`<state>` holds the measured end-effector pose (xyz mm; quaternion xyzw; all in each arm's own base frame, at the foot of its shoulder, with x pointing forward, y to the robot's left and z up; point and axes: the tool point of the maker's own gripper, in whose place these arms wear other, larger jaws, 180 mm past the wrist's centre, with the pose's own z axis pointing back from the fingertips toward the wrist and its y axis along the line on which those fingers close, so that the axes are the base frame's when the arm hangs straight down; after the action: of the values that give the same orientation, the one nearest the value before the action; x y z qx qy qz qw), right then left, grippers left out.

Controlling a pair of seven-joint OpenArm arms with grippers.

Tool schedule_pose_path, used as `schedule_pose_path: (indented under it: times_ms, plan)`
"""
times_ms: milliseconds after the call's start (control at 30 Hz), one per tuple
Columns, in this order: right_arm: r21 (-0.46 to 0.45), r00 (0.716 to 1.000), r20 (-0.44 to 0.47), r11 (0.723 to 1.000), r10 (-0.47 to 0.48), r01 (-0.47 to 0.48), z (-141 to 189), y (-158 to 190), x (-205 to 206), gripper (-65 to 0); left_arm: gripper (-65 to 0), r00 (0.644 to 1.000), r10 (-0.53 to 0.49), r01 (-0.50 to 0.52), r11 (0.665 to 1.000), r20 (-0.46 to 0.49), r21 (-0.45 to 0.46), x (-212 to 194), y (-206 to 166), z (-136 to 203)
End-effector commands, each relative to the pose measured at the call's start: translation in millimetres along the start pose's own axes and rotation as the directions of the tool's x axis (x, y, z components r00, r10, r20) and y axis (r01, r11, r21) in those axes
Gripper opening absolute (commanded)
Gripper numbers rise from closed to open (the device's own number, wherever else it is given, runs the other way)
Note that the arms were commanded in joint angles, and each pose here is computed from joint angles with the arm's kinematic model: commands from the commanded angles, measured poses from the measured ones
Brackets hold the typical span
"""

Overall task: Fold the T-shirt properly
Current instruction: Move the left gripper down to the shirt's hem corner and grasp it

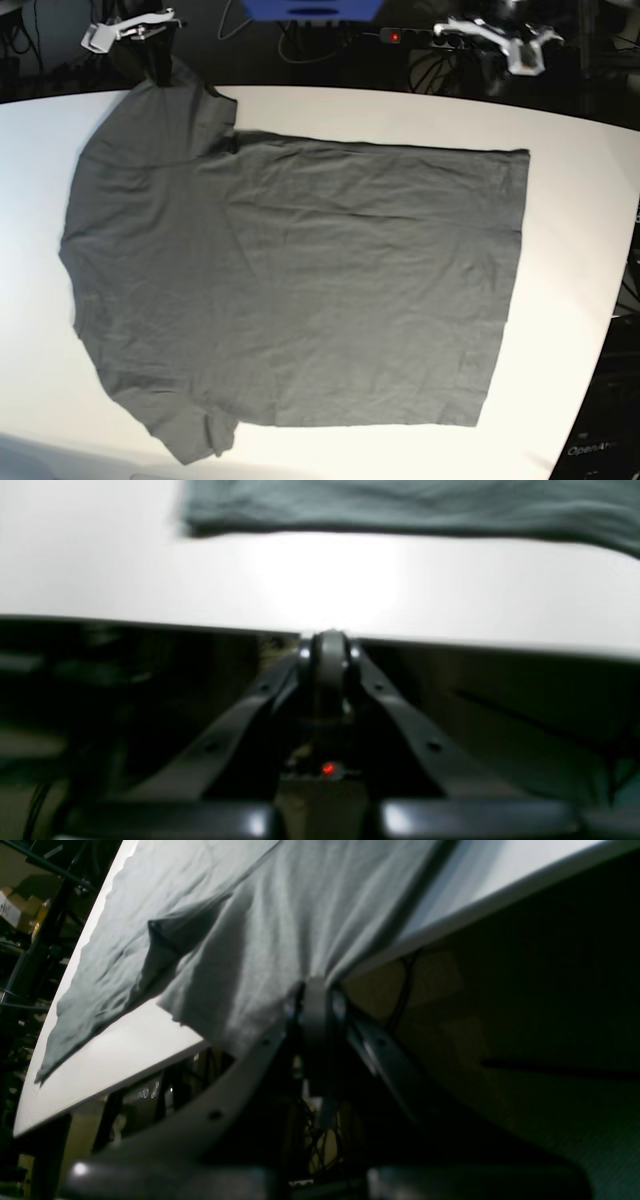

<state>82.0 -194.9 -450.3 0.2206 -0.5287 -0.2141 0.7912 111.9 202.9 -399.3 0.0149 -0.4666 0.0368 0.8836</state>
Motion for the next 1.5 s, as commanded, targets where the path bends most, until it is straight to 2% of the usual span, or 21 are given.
schedule_pose_path:
  times_ms: [0,233,367,667,867,1033,1233,1333,1467]
  plan:
    - [0.015,0.998,0.062,1.0,0.001,-0.001,-4.4,0.5,17.8,-64.7,-63.8,1.0,0.012,-0.012,1.0,0.027,0.004,14.9,5.3,-0.8]
    - [0.015,0.998,0.062,1.0,0.001,-0.001,-4.4,0.5,17.8,-64.7,-63.8,0.995,0.099,-0.098,0.993,-0.008,0.073,38.7,35.9,-5.7]
    - [0.015,0.998,0.062,1.0,0.001,-0.001,-4.4,0.5,17.8,-64.7,-63.8,0.99,0.143,-0.144,0.982,0.017,0.124,52.8,57.5,-12.4]
    - [0.015,0.998,0.062,1.0,0.001,-0.001,-4.4,0.5,17.8,-64.7,-63.8,0.967,0.251,-0.253,0.934,0.04,0.253,66.2,96.6,-19.7]
    - [0.015,0.998,0.062,1.0,0.001,-0.001,-4.4,0.5,17.8,-64.7,-63.8,0.95,0.31,-0.287,0.907,-0.028,0.307,53.7,116.6,-30.7]
    - [0.015,0.998,0.062,1.0,0.001,-0.001,-4.4,0.5,17.8,-64.7,-63.8,0.946,0.285,-0.217,0.91,-0.153,0.354,38.4,124.3,-47.0]
    - [0.015,0.998,0.062,1.0,0.001,-0.001,-4.4,0.5,17.8,-64.7,-63.9,0.914,0.279,-0.135,0.893,-0.294,0.429,26.3,127.9,-56.4]
    - [0.016,0.998,0.061,1.0,0.0,-0.001,-4.4,0.8,17.4,-64.7,-63.9,0.927,0.242,-0.092,0.888,-0.287,0.45,33.7,127.0,-51.1]
    - [0.016,0.998,0.061,1.0,0.0,-0.001,-4.4,0.8,17.4,-64.7,-63.9,0.956,0.115,0.015,0.9,-0.271,0.436,49.5,116.3,-49.0]
